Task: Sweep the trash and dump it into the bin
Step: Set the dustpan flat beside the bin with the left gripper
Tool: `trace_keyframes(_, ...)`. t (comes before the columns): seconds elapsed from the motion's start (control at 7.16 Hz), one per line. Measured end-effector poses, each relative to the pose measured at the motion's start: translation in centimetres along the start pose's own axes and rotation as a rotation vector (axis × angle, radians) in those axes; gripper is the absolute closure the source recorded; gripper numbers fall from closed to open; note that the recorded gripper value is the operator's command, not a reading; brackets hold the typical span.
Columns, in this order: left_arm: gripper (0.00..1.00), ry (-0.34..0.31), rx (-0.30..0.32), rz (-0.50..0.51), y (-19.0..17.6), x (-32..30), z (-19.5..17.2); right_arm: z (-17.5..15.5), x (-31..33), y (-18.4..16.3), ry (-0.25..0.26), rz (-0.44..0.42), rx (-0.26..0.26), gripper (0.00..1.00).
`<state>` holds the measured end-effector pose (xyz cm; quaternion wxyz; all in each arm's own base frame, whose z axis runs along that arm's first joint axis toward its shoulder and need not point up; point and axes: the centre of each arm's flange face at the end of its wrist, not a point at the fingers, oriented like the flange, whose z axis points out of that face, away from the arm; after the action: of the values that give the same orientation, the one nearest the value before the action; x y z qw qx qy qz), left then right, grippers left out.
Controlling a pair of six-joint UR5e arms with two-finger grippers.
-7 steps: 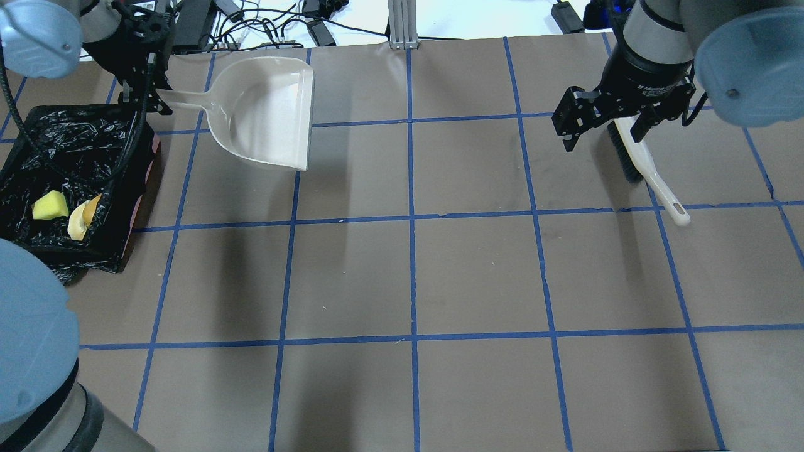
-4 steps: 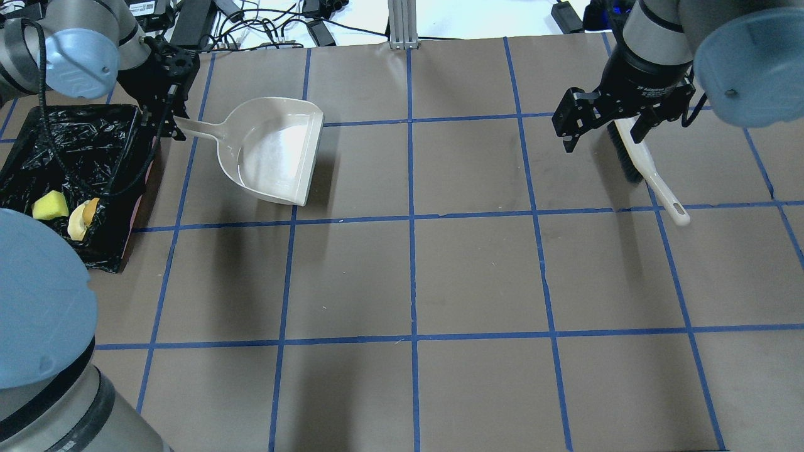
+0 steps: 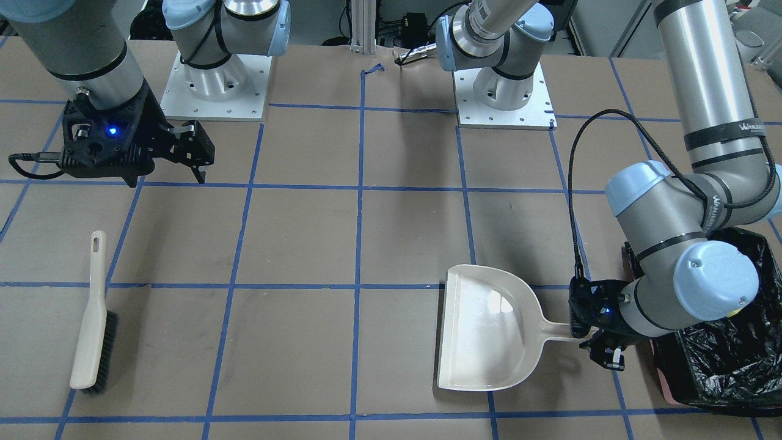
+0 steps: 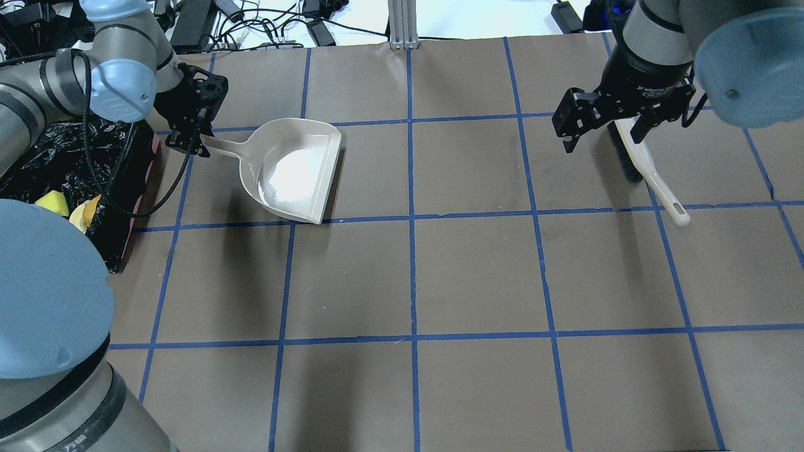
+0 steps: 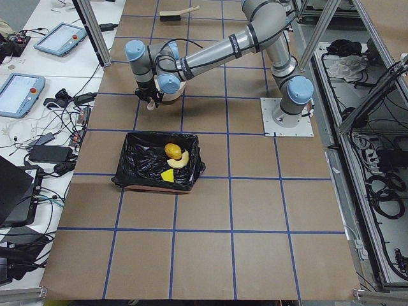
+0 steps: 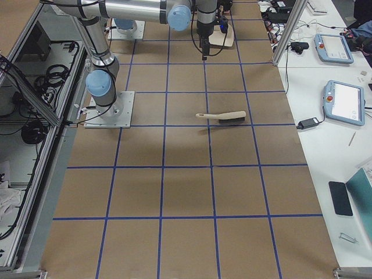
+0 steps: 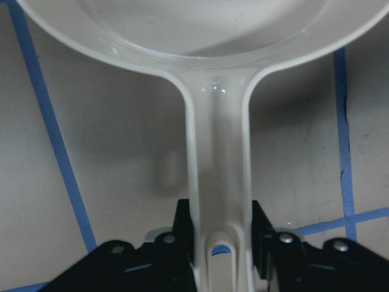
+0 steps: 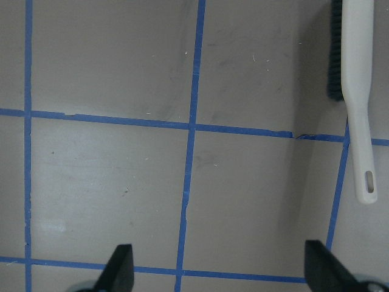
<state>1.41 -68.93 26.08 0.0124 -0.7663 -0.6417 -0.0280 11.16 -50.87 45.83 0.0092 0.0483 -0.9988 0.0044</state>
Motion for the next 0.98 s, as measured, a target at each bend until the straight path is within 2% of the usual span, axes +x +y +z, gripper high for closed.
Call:
trace_keyframes(0.56, 1.0, -0.016, 0.017, -0.015, 1.0, 0.2, 0.0, -0.5, -0.1, 0.3, -0.002, -0.002, 0.01, 0.0)
trace_keyframes(0.84, 0.95, -0.018, 0.017, -0.027, 1.8, 0.4, 0.0, -0.6, -0.1, 0.3, -0.002, -0.003, 0.01, 0.0)
trace_keyframes(0.98, 0.9, -0.018, 0.018, -0.029, 1.8, 0.4, 0.1, -0.6, -0.1, 0.3, -0.002, -0.003, 0.01, 0.0)
